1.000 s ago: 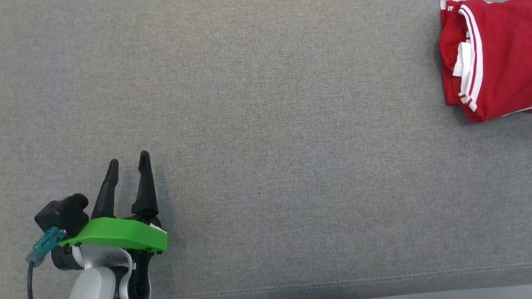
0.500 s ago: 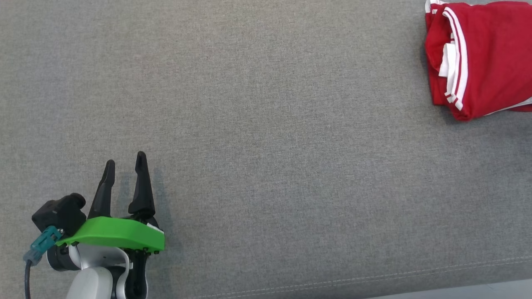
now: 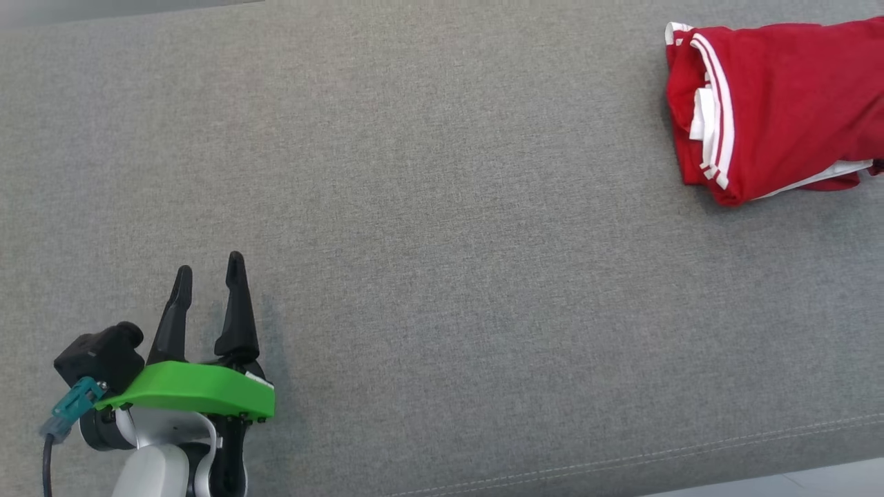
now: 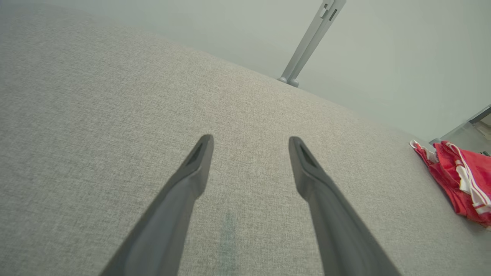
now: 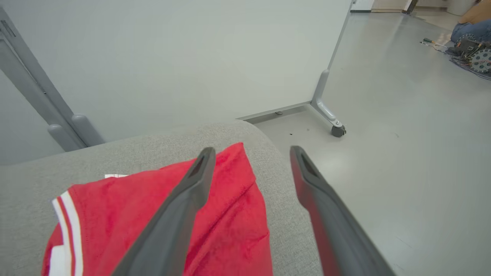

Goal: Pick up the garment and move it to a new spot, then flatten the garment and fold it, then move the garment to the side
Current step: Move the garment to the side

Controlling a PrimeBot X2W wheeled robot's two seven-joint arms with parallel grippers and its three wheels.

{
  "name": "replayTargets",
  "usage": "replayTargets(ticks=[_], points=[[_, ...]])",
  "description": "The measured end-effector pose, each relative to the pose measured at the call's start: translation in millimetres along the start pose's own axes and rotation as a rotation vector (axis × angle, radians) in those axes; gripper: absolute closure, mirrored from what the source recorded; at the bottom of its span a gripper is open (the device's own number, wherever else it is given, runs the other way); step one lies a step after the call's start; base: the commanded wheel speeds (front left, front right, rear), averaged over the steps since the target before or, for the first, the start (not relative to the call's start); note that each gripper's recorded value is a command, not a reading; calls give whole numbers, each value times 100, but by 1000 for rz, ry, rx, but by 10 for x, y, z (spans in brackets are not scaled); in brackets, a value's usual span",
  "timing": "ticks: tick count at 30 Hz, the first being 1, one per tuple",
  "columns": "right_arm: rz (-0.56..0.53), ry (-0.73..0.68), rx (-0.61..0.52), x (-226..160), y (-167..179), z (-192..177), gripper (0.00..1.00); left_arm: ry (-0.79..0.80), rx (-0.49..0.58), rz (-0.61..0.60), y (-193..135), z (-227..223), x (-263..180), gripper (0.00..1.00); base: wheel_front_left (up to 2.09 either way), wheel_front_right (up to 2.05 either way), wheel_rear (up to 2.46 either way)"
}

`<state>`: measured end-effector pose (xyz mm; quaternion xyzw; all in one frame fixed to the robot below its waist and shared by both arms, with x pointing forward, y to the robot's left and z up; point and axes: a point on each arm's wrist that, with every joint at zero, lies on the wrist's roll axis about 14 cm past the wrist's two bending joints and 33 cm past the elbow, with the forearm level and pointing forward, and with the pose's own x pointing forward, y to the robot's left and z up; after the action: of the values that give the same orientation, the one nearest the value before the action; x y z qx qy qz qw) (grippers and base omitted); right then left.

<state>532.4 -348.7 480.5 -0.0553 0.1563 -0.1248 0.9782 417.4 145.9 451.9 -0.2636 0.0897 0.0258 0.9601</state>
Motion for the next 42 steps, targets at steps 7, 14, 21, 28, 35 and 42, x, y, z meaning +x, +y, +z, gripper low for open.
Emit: replayTargets(ticks=[7, 14, 21, 28, 35, 42], points=[[136, -213, -20, -202, 436, 503, 0, -46, -8, -78, -251, 109, -38, 0, 0, 0, 0], [243, -323, 21, -533, 840, 764, 0, -165, 59, -121, -397, 347, -101, 0, 0, 0, 0], [248, -326, 88, -876, 864, 613, 0, -225, 122, -152, -503, 492, -208, 0, 0, 0, 0], [276, -380, 186, -1223, 959, 648, 0, -269, 161, -157, -519, 595, -374, 0, 0, 0, 0], [306, -403, 278, -1532, 1134, 559, 0, -250, 189, -144, -451, 512, -506, 0, 0, 0, 0], [344, -360, 317, -1759, 1362, 255, 0, -236, 207, -120, -354, 443, -594, 0, 0, 0, 0]])
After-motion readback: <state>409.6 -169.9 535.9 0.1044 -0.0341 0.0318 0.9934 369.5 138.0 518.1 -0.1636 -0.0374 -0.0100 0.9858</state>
